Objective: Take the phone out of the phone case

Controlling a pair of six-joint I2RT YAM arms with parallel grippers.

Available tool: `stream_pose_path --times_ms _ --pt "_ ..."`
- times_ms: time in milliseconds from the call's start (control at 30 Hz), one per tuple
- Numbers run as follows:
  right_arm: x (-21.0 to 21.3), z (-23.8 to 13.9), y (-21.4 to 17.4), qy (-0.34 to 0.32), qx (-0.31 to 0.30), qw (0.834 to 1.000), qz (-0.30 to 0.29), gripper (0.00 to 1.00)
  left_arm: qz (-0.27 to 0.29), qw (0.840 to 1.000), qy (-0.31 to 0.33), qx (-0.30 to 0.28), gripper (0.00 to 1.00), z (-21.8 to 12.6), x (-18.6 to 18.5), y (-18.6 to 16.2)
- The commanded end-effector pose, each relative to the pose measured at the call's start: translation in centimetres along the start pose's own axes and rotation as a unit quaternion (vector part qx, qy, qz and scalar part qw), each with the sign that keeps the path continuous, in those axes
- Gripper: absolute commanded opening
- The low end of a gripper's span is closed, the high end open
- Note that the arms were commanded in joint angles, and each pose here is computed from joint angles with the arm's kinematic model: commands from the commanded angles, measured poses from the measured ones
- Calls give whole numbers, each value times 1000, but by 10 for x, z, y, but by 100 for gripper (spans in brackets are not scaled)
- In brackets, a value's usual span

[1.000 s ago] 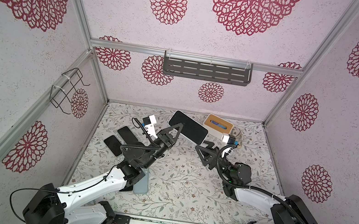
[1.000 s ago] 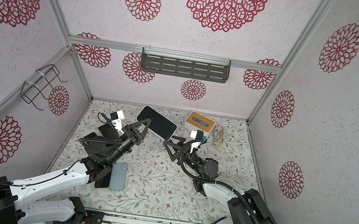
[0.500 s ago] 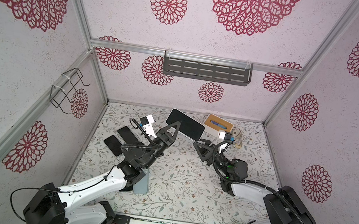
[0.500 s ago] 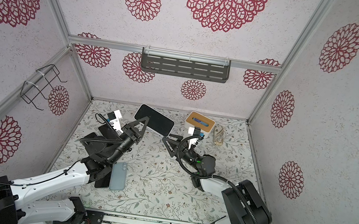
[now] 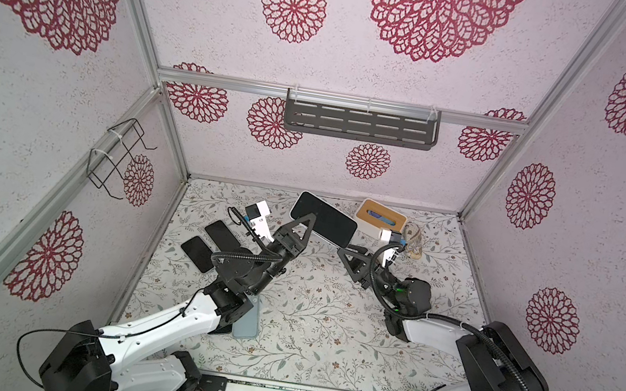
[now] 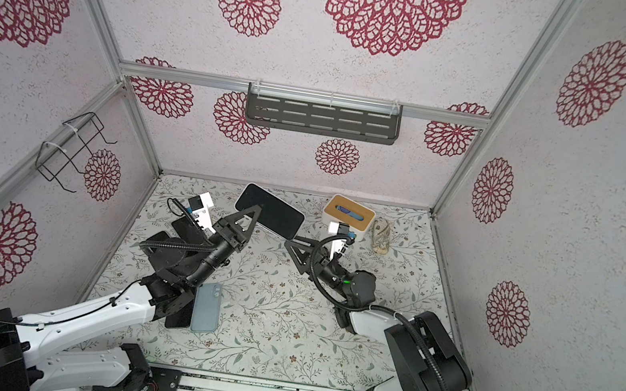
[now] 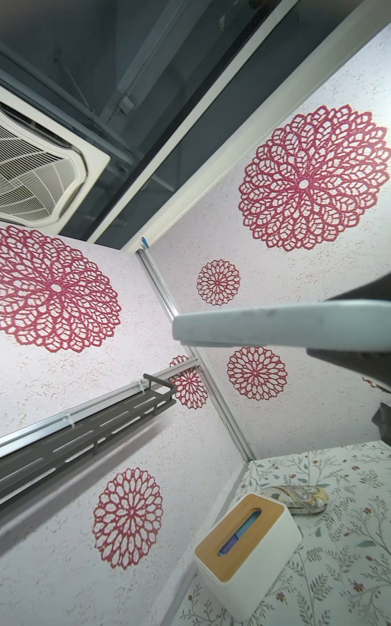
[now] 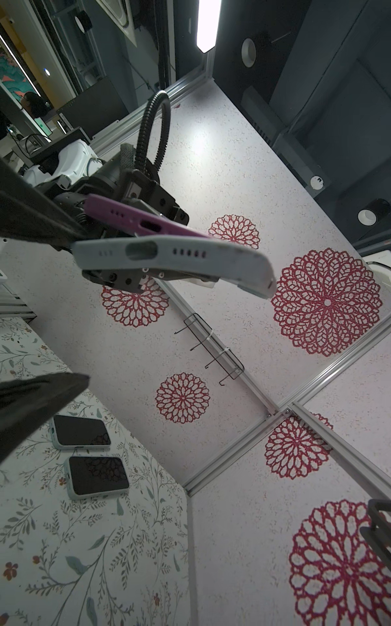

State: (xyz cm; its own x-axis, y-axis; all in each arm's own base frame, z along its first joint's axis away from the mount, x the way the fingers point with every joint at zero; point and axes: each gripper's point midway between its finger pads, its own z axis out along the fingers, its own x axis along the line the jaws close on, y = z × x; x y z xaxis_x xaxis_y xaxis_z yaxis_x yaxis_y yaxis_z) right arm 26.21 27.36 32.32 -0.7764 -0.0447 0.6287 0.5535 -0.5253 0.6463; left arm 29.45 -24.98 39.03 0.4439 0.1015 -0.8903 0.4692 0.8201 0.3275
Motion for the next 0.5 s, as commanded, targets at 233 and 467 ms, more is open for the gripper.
stream_pose_path --times_ms 233,467 --pt "-15 -63 0 -224 104 959 -138 72 109 947 -53 297 0 -35 -63 14" --pt "17 -69 -22 -172 178 950 -193 71 211 874 -50 435 0 -57 -39 -16"
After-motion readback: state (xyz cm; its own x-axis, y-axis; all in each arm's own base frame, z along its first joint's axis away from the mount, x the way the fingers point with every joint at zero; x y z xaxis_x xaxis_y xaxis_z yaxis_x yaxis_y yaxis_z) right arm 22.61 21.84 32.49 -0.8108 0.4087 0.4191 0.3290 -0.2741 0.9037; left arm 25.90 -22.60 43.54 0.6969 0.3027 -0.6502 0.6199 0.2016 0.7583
